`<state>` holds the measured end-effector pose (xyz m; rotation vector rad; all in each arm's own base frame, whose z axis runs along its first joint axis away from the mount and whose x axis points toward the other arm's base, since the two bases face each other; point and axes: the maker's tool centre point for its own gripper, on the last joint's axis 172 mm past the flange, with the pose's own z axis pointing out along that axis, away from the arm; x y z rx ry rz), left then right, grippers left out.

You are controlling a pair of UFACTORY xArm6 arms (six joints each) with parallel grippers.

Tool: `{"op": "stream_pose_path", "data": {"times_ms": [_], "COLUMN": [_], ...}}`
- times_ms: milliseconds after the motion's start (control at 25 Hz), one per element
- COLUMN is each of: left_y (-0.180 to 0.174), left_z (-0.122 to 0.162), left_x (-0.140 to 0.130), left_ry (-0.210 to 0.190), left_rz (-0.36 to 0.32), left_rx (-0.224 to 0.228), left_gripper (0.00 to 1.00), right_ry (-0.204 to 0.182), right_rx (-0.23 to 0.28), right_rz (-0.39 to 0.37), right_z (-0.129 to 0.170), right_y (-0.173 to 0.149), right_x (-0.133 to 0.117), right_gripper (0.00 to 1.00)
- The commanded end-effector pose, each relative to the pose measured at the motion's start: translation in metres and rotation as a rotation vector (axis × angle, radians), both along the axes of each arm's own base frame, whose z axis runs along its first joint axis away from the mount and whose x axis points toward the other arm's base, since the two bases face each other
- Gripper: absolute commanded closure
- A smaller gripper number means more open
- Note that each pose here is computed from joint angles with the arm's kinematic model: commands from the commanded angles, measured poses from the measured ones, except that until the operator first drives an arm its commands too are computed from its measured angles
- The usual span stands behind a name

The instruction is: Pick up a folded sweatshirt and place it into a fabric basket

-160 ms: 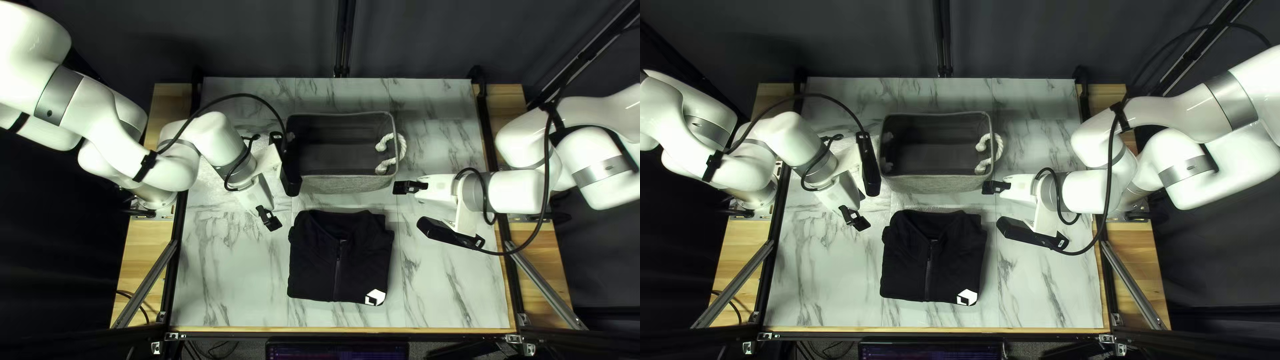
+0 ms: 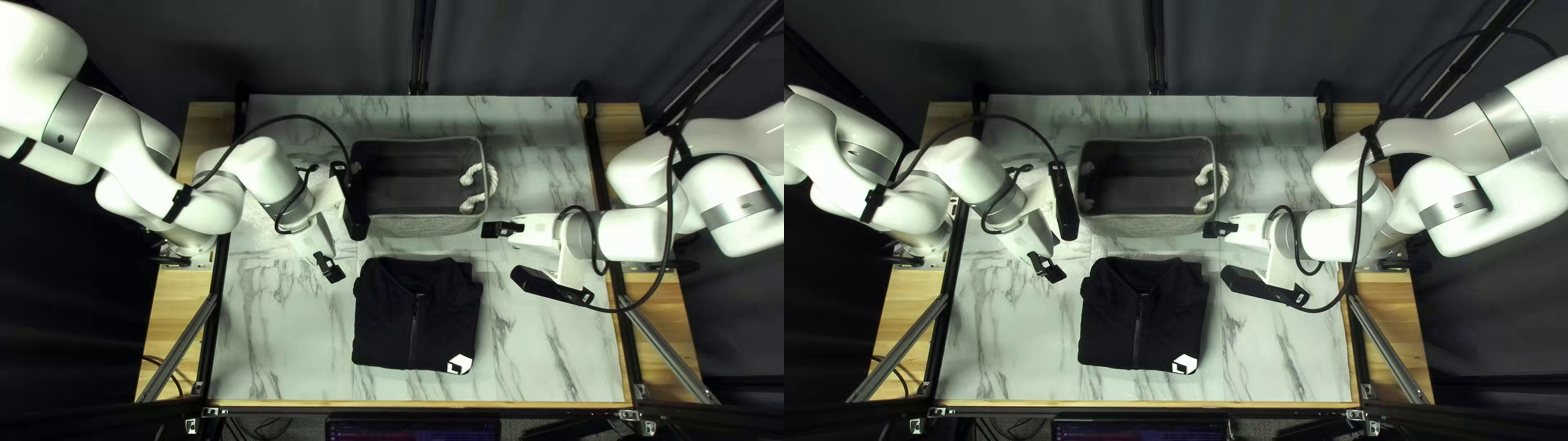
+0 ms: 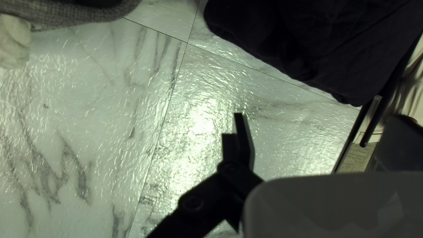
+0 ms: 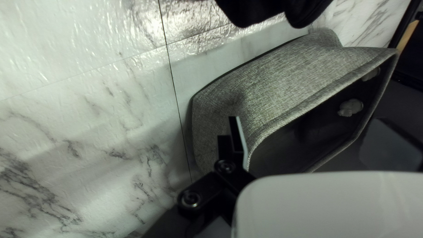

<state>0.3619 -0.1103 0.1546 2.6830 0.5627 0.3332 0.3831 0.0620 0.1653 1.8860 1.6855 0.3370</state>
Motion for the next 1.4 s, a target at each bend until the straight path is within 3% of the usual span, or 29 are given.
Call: {"op": "stream_pose_path", "data": {"times_ms": [40,360,680,1000,1200,1400], "left_y": [0.000,0.000,0.000,0.000,0.000,0.000], "left_z": [0.000,0.000,0.000,0.000,0.000,0.000], "left_x": [0.000,0.000,0.000,0.000,0.000,0.000], "left_ry": [0.000,0.000,0.000,0.000,0.000,0.000], "left_rz": [0.000,0.000,0.000,0.000,0.000,0.000], "left_rx": [0.000,0.000,0.000,0.000,0.000,0.000], "left_gripper": [0.00,0.00,0.00,0.00,0.00,0.00], "right_ry": [0.001,0.006,0.022,0.010,-0.026,-0.025], "right_rx": [-0.011,-0.088,-0.148,-0.144,-0.117,-0.127], "right_rz": [-0.001,0.038,0.105,0.291,0.482,0.556], "right_z": [-0.001,-0.007,-0.041,-0.057,-0.063,-0.070], "right_y": [-0.001,0.032,0.044,0.061,0.063,0.061], "right_x": [-0.002,0.012,0.019,0.015,0.009,0.020], "right_gripper": [0.00,0.00,0.00,0.00,0.00,0.00]}}
